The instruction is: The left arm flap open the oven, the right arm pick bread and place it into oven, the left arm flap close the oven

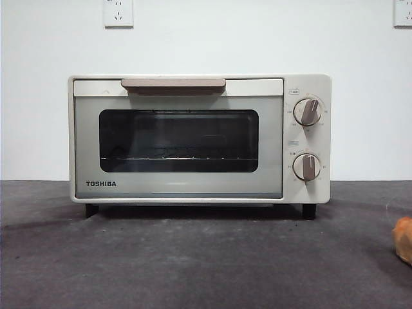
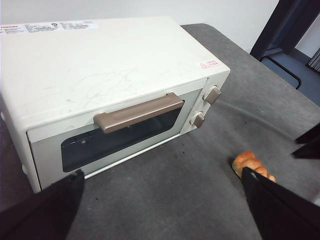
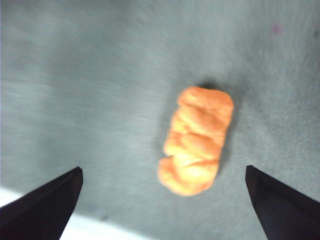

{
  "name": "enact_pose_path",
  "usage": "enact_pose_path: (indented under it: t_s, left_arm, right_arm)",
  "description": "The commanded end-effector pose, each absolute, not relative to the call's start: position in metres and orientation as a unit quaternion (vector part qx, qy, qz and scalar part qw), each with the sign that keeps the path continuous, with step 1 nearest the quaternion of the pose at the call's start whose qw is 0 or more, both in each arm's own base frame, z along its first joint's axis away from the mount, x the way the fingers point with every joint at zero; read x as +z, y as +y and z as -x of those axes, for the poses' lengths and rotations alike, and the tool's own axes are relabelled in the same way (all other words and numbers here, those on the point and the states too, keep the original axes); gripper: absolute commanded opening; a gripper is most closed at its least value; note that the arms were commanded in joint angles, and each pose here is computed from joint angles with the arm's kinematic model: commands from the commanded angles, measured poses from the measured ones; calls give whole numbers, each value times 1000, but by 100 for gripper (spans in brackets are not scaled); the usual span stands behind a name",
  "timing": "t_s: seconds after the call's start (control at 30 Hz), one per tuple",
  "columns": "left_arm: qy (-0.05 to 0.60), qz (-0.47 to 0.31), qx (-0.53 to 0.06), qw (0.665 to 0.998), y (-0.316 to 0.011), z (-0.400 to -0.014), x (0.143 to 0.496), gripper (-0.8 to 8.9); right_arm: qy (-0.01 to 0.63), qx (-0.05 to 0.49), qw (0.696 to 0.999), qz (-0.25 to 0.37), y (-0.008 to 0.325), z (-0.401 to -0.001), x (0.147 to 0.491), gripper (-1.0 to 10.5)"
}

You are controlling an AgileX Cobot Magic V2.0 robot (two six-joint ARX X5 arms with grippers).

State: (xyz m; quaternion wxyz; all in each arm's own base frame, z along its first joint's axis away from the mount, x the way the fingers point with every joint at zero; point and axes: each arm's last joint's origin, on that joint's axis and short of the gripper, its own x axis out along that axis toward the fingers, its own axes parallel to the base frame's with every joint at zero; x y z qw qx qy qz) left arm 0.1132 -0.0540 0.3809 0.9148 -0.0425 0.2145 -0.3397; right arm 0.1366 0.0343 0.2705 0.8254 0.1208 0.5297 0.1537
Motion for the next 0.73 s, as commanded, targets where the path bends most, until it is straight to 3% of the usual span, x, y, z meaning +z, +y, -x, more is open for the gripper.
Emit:
enact_pose_path:
  t_s: [0.03, 0.43, 0.63, 0.73]
  left_arm:
    - [204, 43, -343, 916, -55, -114, 387, 501]
    - [204, 42, -343, 916, -55, -114, 387, 501]
    - [204, 42, -343, 916, -55, -114, 387, 501]
    - [205, 42, -343, 916, -55, -114, 387, 501]
  right_arm:
    - [544, 140, 819, -118, 40, -150, 258, 519]
    - [626, 73, 775, -49, 71, -199, 202, 519]
    - [653, 76, 753, -31, 83, -208, 182, 510]
    - [662, 74, 745, -27, 86, -213, 173, 443]
